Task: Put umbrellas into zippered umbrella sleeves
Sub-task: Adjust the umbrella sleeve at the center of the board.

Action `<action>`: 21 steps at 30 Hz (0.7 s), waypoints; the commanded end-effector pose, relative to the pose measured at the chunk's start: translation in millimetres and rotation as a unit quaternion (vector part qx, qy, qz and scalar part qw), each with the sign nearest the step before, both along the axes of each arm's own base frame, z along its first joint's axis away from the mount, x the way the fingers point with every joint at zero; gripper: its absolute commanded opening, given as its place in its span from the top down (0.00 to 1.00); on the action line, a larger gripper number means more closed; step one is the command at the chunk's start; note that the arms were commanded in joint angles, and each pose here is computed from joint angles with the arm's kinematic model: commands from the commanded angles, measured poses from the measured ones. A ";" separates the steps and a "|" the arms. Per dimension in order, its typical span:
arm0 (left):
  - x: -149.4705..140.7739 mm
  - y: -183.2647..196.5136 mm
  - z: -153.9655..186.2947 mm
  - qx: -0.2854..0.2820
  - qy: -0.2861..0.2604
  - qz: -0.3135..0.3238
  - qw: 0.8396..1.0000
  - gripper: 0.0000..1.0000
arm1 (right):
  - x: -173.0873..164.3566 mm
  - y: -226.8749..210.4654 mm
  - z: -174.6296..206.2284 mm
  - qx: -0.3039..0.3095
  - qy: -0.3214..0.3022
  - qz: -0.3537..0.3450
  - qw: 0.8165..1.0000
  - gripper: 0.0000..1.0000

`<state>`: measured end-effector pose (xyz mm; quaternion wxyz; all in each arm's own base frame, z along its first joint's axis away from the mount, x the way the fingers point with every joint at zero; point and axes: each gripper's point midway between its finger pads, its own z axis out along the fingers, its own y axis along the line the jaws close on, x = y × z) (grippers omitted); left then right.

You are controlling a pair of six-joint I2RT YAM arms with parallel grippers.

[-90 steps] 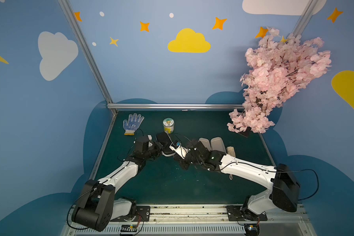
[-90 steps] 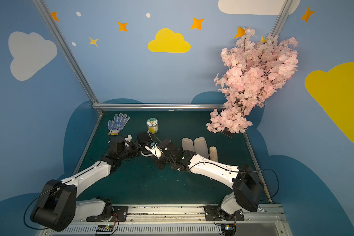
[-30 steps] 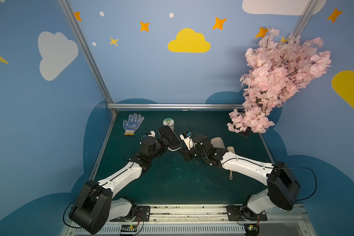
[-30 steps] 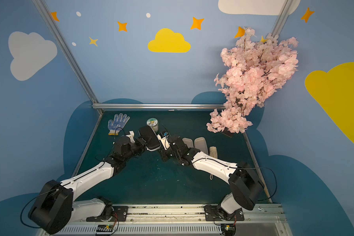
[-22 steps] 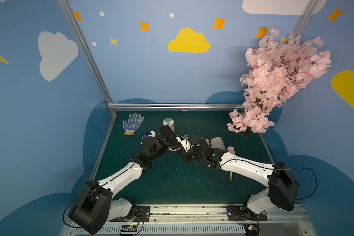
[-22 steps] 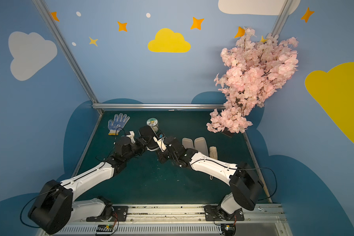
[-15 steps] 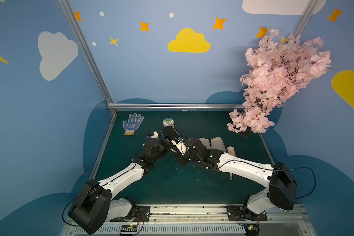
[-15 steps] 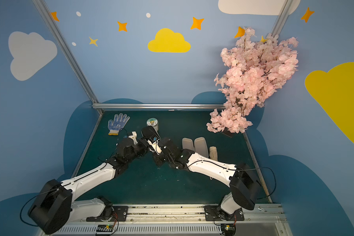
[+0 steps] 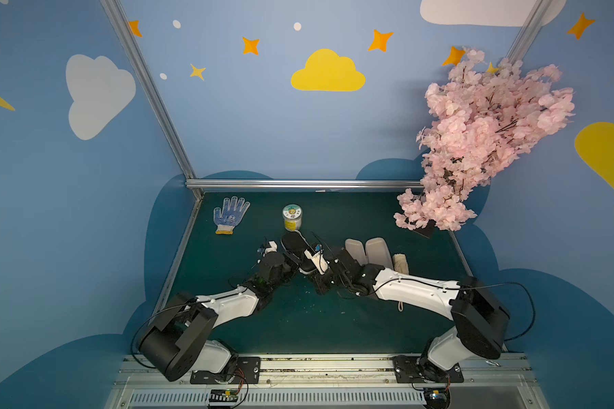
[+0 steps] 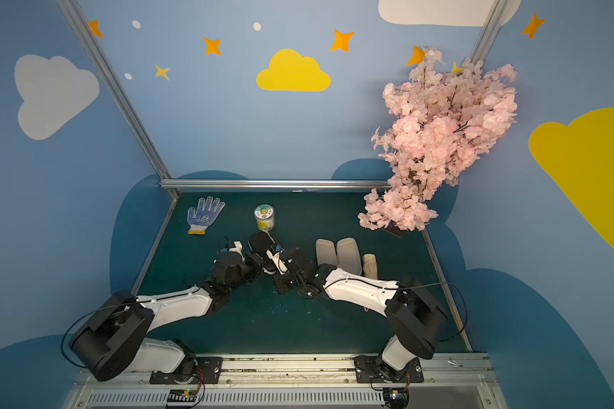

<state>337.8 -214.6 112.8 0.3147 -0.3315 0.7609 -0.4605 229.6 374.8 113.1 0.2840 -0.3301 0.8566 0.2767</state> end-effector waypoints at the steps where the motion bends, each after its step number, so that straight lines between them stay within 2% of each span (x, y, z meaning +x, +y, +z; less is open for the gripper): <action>1: -4.0 6.6 -28.4 0.023 0.011 0.007 1.000 0.80 | 16.1 3.4 3.7 0.023 0.001 -0.026 0.999 1.00; 6: -9.1 -0.3 -54.4 0.038 0.031 -0.002 0.999 0.74 | 19.5 0.8 -27.2 0.002 0.052 -0.045 0.998 1.00; 8: -13.5 -1.0 -64.4 0.039 0.045 -0.005 0.998 0.63 | 23.9 -3.6 -34.7 -0.004 0.065 -0.060 0.996 1.00; 13: -39.1 13.8 -87.3 0.052 0.109 -0.001 0.993 0.43 | 32.6 -17.9 -44.8 -0.024 0.101 -0.082 0.991 1.00; 18: -76.3 38.7 -96.7 0.120 0.187 -0.014 0.975 0.33 | 31.0 -33.0 -54.5 -0.067 0.118 -0.065 0.989 1.00; 21: -83.0 48.8 -83.2 0.166 0.192 -0.049 0.966 0.32 | 34.0 -44.2 -61.0 -0.094 0.119 -0.059 0.987 1.00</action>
